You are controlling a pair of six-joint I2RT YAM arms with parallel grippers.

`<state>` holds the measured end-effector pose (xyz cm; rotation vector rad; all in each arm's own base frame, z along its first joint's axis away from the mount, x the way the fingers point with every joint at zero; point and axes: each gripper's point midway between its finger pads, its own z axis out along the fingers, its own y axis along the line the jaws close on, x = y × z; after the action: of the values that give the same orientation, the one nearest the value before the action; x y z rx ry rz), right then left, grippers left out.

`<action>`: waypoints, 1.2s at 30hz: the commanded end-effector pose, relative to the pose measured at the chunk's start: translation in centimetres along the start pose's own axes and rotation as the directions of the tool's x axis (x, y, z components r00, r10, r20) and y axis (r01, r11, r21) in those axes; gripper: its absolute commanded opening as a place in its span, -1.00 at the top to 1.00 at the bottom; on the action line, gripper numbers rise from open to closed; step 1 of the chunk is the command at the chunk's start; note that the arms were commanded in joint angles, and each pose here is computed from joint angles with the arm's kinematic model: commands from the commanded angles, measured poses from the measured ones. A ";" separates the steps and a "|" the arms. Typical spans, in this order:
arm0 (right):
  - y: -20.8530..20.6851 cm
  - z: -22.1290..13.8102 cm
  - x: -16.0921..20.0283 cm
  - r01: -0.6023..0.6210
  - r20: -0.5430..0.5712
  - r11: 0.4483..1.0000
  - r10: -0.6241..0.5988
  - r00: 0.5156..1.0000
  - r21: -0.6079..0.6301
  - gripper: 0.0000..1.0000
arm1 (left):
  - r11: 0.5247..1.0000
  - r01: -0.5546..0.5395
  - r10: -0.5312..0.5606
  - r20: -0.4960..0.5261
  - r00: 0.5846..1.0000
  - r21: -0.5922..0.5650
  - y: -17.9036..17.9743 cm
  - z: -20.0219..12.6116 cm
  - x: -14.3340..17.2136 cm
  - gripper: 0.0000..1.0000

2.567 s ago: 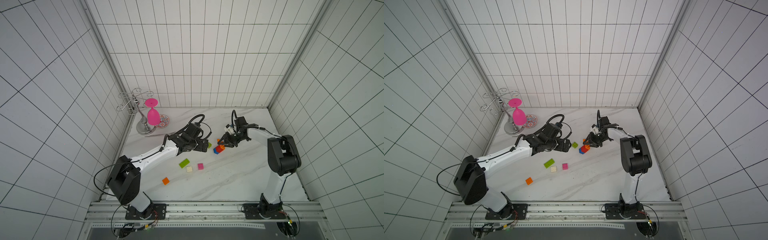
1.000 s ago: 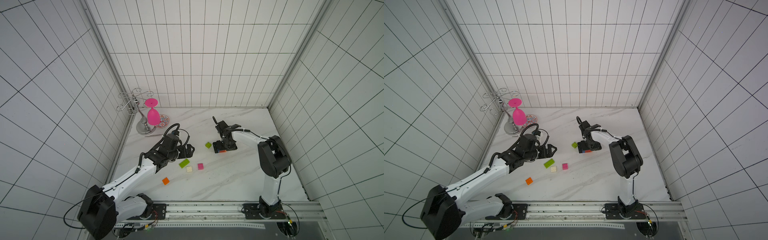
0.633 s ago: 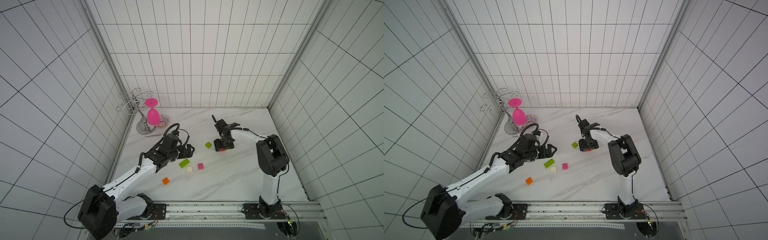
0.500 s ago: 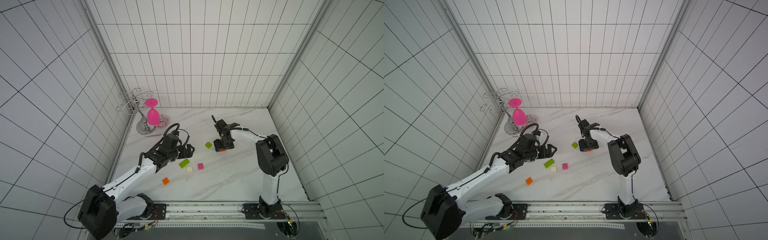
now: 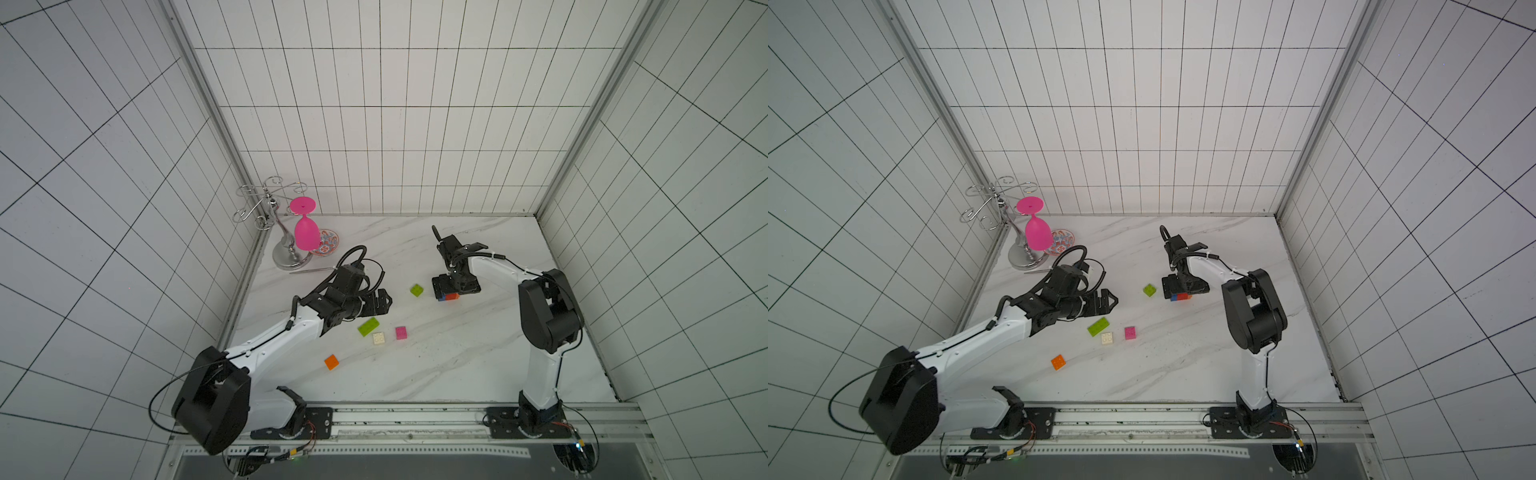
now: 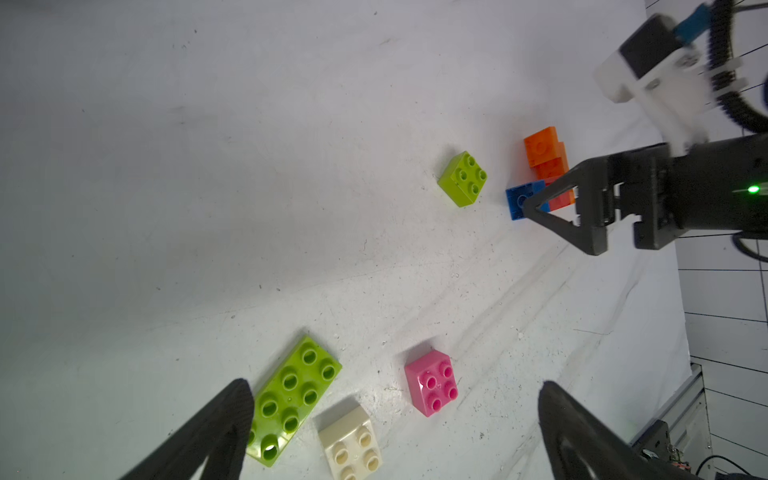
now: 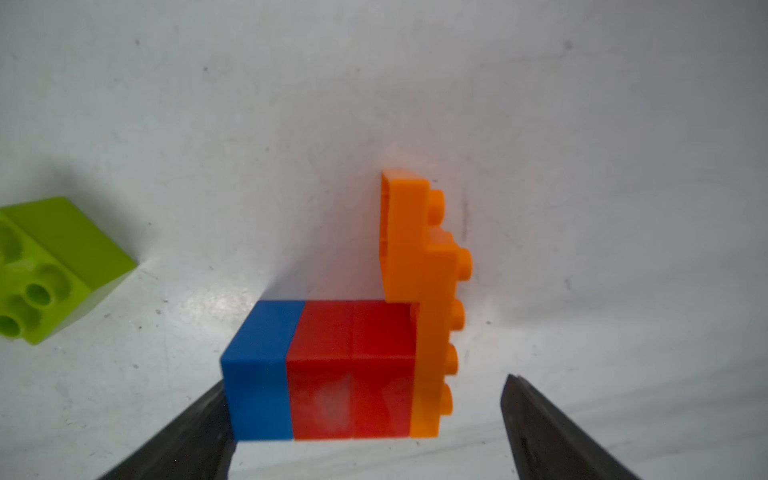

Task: Assemble the letter r with lego
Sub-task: Place the lego brick at the center of the board, then pick up the lego brick from the center of the board.

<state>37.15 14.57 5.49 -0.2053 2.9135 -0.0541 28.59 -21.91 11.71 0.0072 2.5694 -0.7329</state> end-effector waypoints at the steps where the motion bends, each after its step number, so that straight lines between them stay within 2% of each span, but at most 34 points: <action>1: -0.5 -3.4 -0.6 0.014 0.097 1.000 -0.013 0.995 -0.016 -0.98 | 0.999 -0.038 0.037 -0.016 0.999 -0.017 -0.9 0.5 -0.3 -0.96; 5: 4.5 -5.4 -0.7 0.211 0.186 0.968 -0.185 0.965 -0.133 -0.95 | 0.998 -0.005 0.005 -0.006 1.000 -0.062 0.2 0.4 -0.2 -0.95; 11: 11.1 -5.5 1.1 0.370 0.186 0.901 -0.333 0.924 -0.227 -0.70 | 0.991 0.130 -0.130 0.009 0.991 -0.022 3.0 -0.9 0.5 -0.73; 15: 12.8 -4.1 1.3 0.472 0.165 0.855 -0.444 0.881 -0.217 -0.66 | 0.983 0.183 -0.184 0.025 0.983 0.005 4.2 -1.8 0.9 -0.64; 17: 12.4 -3.1 0.3 0.522 0.165 0.836 -0.498 0.851 -0.167 -0.66 | 0.978 0.202 -0.203 0.014 0.979 0.045 4.2 -1.9 1.3 -0.62; 19: 11.8 -2.5 -0.8 0.531 0.151 0.833 -0.511 0.846 -0.157 -0.67 | 0.973 0.196 -0.198 0.000 0.980 0.123 3.2 -2.0 1.4 -0.62; 24: 11.6 -2.0 -2.6 0.518 0.146 0.813 -0.497 0.855 -0.266 -0.64 | 0.945 0.167 -0.160 -0.046 0.986 0.283 0.4 -1.5 2.0 -0.62; 27: 11.9 -1.4 -2.9 0.539 0.127 0.796 -0.525 0.841 -0.276 -0.57 | 0.944 0.137 -0.128 -0.049 0.991 0.300 -0.6 -1.0 2.0 -0.62; 33: 11.9 -0.1 -3.6 0.552 0.098 0.794 -0.546 0.832 -0.255 -0.47 | 0.928 0.158 -0.153 -0.043 0.987 0.336 -1.5 0.6 0.4 -0.62; 36: 12.0 0.3 -4.0 0.556 0.085 0.791 -0.555 0.828 -0.254 -0.32 | 0.926 0.174 -0.173 -0.033 0.984 0.334 -1.5 1.5 -0.6 -0.59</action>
<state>39.64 26.70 5.22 -1.0337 2.7262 0.2550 27.35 -22.69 9.25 -0.1249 2.5405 -1.1745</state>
